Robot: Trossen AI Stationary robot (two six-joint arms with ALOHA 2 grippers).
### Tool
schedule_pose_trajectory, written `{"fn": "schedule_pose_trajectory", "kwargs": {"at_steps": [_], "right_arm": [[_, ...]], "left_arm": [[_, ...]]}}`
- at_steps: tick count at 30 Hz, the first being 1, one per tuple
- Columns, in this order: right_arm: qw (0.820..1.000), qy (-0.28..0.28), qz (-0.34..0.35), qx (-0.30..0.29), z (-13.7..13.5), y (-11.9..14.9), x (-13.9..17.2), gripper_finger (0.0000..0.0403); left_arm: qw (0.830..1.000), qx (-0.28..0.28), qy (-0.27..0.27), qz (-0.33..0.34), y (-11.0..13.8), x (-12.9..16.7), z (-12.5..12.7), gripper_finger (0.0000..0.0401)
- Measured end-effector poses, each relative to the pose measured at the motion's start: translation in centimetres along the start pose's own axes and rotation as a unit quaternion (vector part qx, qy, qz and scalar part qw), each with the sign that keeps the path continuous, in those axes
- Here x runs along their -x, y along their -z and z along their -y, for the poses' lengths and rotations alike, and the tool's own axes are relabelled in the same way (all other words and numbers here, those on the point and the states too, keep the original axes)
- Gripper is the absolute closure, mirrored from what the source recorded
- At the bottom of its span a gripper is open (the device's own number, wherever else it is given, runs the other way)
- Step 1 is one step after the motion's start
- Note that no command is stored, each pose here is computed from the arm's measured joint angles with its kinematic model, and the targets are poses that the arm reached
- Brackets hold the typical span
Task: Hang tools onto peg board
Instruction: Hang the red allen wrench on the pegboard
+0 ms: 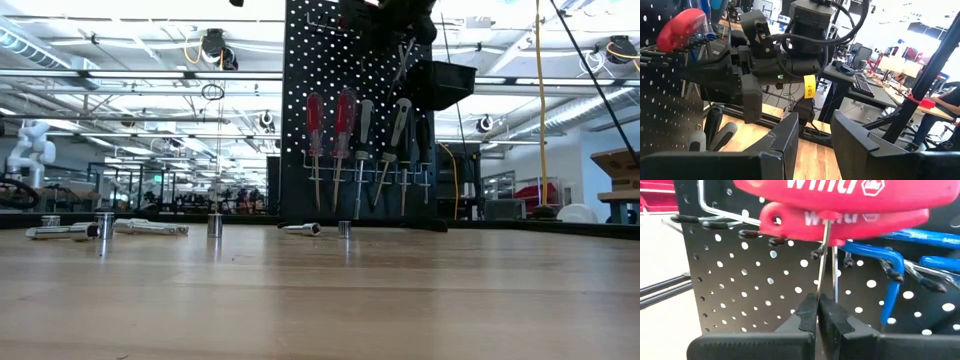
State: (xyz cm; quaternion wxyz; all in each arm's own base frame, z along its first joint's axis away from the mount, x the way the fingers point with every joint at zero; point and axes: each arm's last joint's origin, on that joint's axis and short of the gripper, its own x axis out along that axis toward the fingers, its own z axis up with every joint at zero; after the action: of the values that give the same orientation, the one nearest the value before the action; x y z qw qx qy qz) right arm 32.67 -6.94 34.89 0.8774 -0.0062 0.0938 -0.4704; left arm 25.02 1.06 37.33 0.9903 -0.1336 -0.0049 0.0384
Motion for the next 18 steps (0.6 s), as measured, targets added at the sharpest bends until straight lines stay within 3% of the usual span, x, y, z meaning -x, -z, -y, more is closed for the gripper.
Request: {"fn": "schedule_pose_trajectory", "kwargs": {"at_steps": [18], "right_arm": [[1.000, 0.005, -0.003, -0.006, -1.3, 0.3, 1.7, 0.0403]], "left_arm": [[1.000, -0.007, -0.003, -0.011, 0.2, 0.0, -0.1, 0.0285]]}}
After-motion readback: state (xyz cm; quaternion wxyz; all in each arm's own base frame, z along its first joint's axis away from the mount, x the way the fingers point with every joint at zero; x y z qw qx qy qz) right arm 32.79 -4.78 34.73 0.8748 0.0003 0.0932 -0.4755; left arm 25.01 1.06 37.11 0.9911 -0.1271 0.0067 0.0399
